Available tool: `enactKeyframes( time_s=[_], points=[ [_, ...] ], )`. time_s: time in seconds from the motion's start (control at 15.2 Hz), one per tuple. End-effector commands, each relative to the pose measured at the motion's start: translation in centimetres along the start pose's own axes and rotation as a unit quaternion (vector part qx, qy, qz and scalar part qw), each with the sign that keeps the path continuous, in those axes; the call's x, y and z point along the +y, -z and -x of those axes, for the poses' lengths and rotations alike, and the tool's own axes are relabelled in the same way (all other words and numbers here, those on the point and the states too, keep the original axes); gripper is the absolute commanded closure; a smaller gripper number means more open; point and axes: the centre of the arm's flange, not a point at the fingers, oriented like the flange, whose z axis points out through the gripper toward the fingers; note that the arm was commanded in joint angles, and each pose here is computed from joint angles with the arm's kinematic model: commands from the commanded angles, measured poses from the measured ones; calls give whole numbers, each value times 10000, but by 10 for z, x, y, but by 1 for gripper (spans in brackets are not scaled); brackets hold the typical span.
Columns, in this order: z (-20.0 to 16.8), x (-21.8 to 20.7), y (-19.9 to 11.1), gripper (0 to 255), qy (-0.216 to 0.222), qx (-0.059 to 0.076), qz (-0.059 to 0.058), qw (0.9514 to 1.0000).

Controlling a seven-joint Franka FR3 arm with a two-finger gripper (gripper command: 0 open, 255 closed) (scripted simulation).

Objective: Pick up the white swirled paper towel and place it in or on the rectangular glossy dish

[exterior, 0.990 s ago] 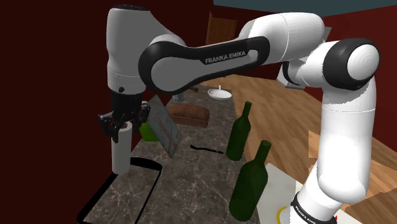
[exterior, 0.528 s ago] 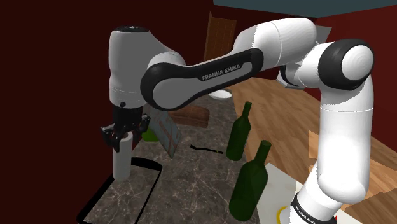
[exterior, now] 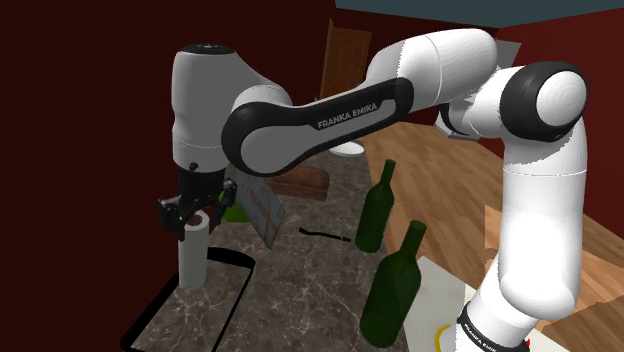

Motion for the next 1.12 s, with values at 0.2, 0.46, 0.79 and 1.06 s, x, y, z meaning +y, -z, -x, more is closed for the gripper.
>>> enactKeyframes(
  time_s=[0.2,0.46,0.79,1.06],
  points=[
    [0,0,0,0,0,0,0,10000],
    [0,0,40,0,0,0,0,10000],
    [0,0,50,0,0,0,0,10000],
    [0,0,50,0,0,0,0,10000]
  ],
)
